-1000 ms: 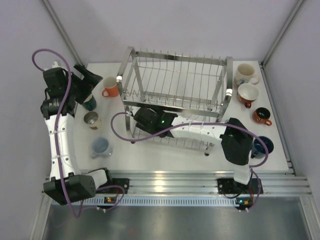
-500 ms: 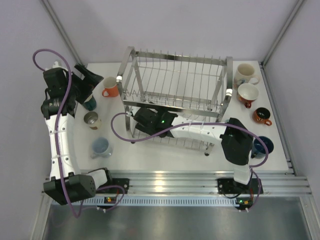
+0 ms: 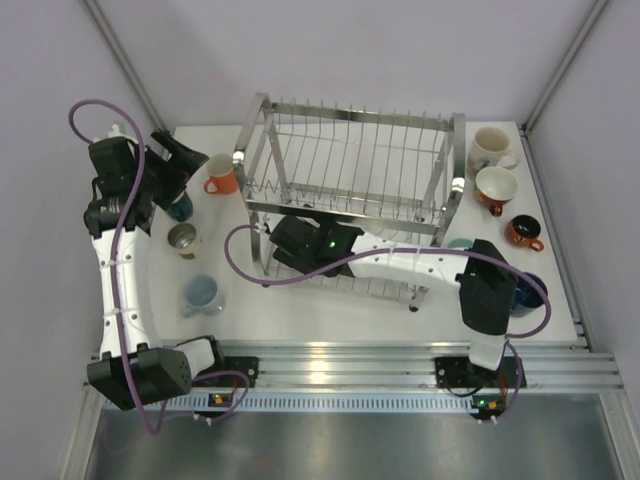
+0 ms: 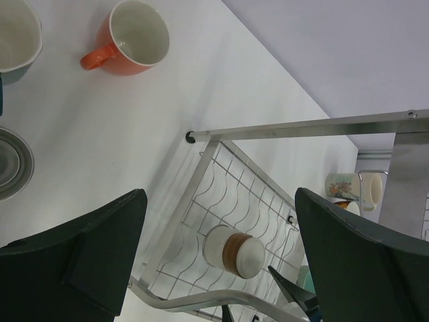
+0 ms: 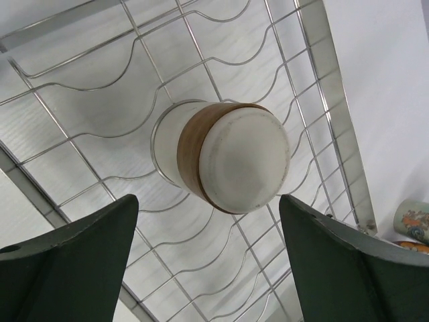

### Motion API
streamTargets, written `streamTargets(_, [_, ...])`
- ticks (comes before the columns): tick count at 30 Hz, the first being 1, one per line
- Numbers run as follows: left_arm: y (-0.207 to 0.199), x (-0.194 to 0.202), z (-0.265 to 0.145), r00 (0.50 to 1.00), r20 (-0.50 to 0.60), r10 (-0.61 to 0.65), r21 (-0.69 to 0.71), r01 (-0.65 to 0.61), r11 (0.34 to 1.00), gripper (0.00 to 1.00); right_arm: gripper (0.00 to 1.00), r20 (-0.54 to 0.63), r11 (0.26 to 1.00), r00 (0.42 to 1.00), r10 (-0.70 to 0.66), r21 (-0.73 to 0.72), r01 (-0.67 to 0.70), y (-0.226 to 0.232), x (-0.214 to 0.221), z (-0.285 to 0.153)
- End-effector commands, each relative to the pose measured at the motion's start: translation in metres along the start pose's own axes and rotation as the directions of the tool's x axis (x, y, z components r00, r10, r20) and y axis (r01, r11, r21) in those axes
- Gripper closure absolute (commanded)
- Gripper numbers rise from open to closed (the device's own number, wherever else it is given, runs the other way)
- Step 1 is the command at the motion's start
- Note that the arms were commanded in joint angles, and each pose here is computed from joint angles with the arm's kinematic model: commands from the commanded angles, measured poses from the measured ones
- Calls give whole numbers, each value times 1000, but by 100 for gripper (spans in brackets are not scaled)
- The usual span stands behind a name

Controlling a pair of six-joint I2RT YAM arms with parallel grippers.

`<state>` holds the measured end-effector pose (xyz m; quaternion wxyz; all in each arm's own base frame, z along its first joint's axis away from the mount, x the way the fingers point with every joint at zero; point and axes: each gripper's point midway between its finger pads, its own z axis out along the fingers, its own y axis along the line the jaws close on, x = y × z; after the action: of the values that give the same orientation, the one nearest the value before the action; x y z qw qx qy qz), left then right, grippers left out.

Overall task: Load the cups into the dish rack
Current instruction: Place the cup upside down on the dish rack

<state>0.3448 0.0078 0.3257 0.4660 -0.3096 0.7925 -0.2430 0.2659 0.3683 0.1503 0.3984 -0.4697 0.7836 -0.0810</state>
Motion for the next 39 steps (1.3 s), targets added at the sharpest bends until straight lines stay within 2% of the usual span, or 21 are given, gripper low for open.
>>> streamTargets(1, [-13,-9,-7,999,44,26,61,-29,998,2,14,85,997,993,78,3,-79,-15,-19,-32])
streamTargets(7, [-12,-10,-8,998,49,32,60,-35,998,2,15,82,997,994,71,-9,-70,3,-11,-47])
streamTargets(10, [-8,-8,-7,998,48,36,47,-38,998,3,21,65,999,997,47,-14,-46,16,3,-50])
streamTargets(11, [-7,-8,-6,998,53,37,40,-39,998,3,28,66,996,994,92,-21,-91,21,5,-51])
streamTargets(13, [-1,-10,-4,997,69,37,19,-38,999,3,42,48,996,995,89,-22,-88,32,20,-46])
streamTargets(14, [1,-10,-2,997,72,38,16,-39,999,3,54,50,994,993,107,-23,-106,34,24,-47])
streamTargets(16, [4,-10,3,997,68,30,5,-30,1000,4,68,47,994,993,110,-3,-110,39,33,-42])
streamTargets(17, [7,-10,7,998,64,24,-3,-24,1000,4,81,42,994,994,104,32,-106,36,41,-39])
streamTargets(18, [8,-10,9,998,63,20,-2,-20,1000,4,85,68,992,991,114,54,-117,35,38,-36])
streamTargets(19, [9,-10,12,998,58,12,-5,-12,1000,4,99,54,991,996,65,113,-71,29,51,-29])
streamTargets(21, [9,-11,13,998,59,5,0,-5,1000,5,100,90,986,995,44,153,-58,27,47,-21])
streamTargets(24, [10,-9,15,998,58,2,1,-2,1000,5,100,72,979,996,-47,203,32,23,54,-12])
streamTargets(29, [14,-9,19,999,54,3,-8,-3,1000,5,100,114,983,989,-90,168,70,32,45,-2])
streamTargets(34, [17,-10,25,998,58,-2,-14,3,1000,5,100,108,963,977,-185,220,158,31,40,11])
streamTargets(39, [19,-12,31,998,61,0,-18,1,1000,5,100,116,950,972,-205,262,169,23,30,20])
